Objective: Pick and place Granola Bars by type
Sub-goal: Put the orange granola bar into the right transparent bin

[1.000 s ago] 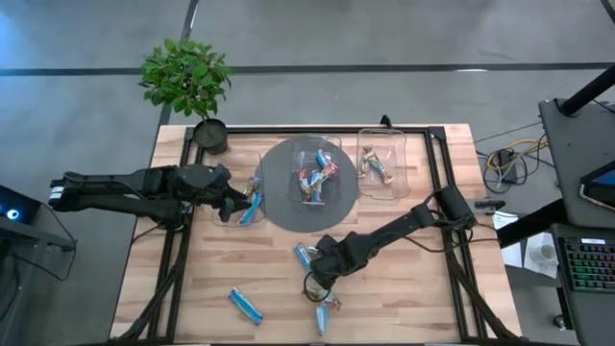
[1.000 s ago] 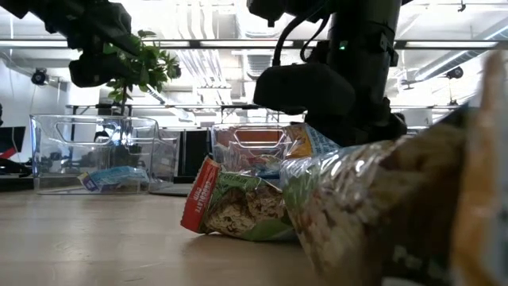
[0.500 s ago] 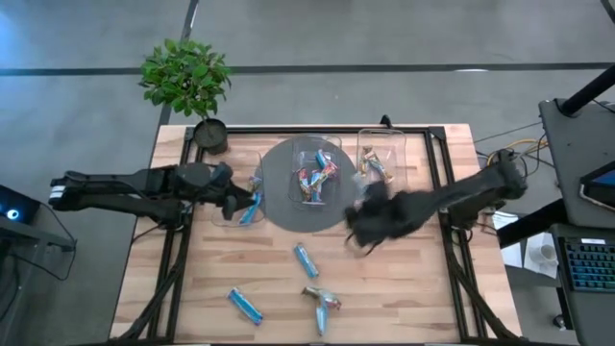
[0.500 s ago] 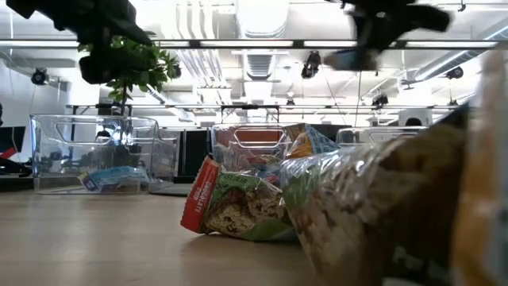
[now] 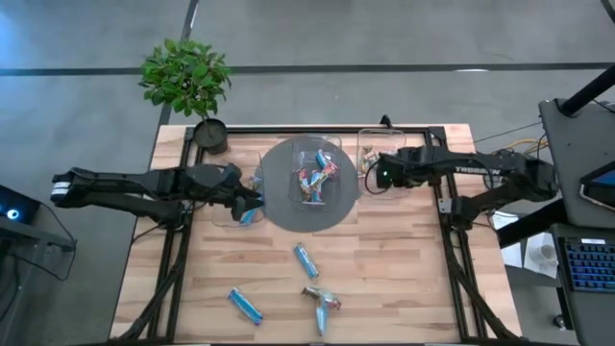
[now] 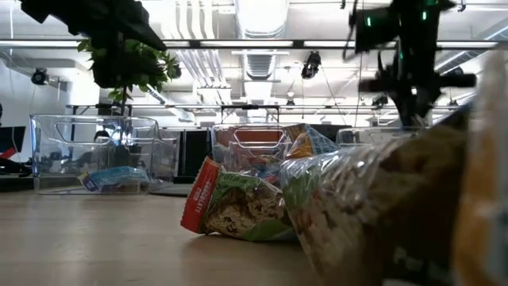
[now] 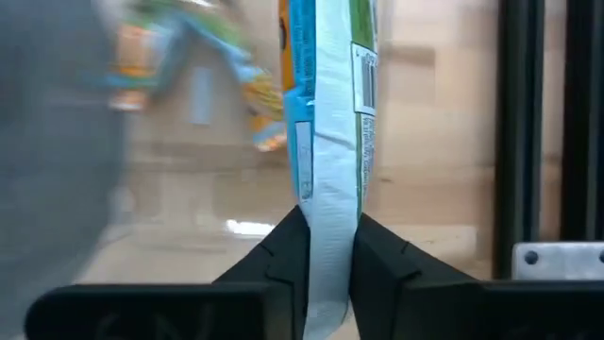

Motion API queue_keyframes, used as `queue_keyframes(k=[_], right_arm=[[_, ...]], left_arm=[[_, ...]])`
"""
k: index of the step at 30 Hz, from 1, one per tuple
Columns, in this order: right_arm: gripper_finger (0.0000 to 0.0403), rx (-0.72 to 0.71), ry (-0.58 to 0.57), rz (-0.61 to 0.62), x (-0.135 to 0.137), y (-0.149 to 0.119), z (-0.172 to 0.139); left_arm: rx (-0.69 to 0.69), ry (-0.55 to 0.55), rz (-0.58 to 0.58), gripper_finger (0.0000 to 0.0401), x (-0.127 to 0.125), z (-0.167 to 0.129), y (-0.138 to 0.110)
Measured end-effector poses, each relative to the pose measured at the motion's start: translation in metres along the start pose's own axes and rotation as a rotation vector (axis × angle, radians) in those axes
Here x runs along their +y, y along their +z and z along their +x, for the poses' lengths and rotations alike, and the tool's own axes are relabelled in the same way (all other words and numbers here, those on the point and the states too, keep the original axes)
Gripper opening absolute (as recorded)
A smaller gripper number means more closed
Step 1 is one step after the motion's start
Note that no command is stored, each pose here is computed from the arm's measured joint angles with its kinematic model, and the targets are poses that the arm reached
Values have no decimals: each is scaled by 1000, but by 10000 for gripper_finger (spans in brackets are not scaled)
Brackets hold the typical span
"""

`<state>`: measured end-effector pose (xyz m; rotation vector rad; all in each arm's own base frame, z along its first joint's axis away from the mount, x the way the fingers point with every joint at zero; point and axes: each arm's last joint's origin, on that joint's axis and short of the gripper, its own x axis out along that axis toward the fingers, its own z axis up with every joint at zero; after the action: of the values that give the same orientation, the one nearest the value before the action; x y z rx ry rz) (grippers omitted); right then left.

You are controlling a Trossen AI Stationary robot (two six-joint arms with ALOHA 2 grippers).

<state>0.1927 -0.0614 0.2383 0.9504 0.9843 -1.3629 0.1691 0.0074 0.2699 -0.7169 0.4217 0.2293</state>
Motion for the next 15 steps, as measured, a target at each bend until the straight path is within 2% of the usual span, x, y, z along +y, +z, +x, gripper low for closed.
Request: queue_keyframes(k=[3,8,11,13,15], right_arm=[[82,20,35,-10,-5,1,12],[129,-89,233,-10,6,2,0],[153,-137,276,-19,9,5,-12],[166,-155,308,-71,12,5,-22],[177,-188,360,-156,18,2,-37]], left_arm=[[27,17,-38,188,1,7,-2],[68,53,-48,188,3,19,-5],[90,60,-46,188,4,27,-6],[122,33,-15,188,3,33,-8],[165,-48,67,188,-2,40,-9]])
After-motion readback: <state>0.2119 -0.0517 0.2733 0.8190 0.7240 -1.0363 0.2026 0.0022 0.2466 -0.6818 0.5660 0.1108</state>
